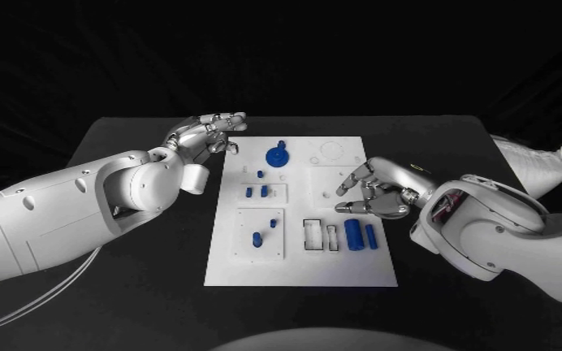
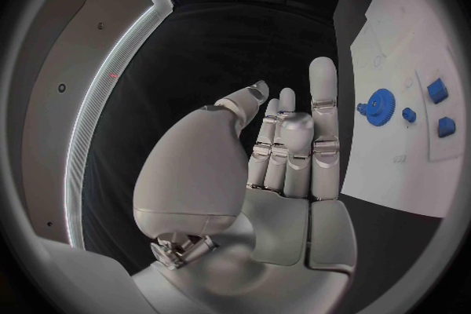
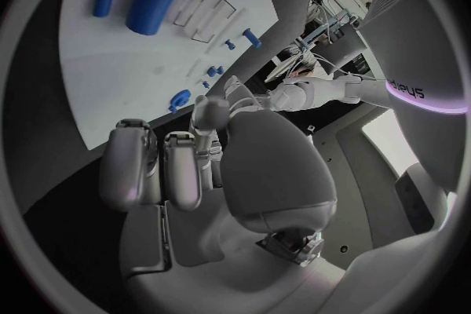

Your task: Assemble the parts on the task board

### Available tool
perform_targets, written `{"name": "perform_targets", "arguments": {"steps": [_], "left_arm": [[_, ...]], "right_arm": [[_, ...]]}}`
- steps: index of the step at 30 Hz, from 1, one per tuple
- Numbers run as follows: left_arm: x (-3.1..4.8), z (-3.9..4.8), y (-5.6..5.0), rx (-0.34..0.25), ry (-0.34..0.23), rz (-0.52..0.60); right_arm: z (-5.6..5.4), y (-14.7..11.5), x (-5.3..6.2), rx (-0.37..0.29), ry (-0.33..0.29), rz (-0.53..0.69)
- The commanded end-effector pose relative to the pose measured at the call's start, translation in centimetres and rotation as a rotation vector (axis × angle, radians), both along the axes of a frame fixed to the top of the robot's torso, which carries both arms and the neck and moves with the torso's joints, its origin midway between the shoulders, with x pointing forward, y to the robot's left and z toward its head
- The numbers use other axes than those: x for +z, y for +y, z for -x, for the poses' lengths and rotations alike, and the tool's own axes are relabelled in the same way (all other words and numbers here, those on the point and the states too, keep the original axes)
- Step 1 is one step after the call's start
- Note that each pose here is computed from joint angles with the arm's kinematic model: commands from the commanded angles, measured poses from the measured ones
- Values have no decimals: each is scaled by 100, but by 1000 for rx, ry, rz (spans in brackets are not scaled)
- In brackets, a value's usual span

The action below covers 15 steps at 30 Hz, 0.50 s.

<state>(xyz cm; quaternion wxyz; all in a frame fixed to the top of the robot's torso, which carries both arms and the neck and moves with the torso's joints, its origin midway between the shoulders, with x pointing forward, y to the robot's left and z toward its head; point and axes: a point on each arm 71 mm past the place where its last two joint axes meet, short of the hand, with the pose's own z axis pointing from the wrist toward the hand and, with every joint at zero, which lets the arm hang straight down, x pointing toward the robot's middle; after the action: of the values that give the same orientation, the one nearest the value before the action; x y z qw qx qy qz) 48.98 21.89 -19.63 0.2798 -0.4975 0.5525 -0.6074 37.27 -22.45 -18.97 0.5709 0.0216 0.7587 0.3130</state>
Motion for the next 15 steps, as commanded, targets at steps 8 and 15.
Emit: {"name": "perform_targets", "arguments": {"steps": [8, 15], "left_arm": [[-3, 4, -15, -11, -13, 9], [-16, 8, -4, -8, -13, 9]], "right_arm": [[125, -162, -188, -181, 117, 211], [141, -125, -258, -171, 121, 260]]}}
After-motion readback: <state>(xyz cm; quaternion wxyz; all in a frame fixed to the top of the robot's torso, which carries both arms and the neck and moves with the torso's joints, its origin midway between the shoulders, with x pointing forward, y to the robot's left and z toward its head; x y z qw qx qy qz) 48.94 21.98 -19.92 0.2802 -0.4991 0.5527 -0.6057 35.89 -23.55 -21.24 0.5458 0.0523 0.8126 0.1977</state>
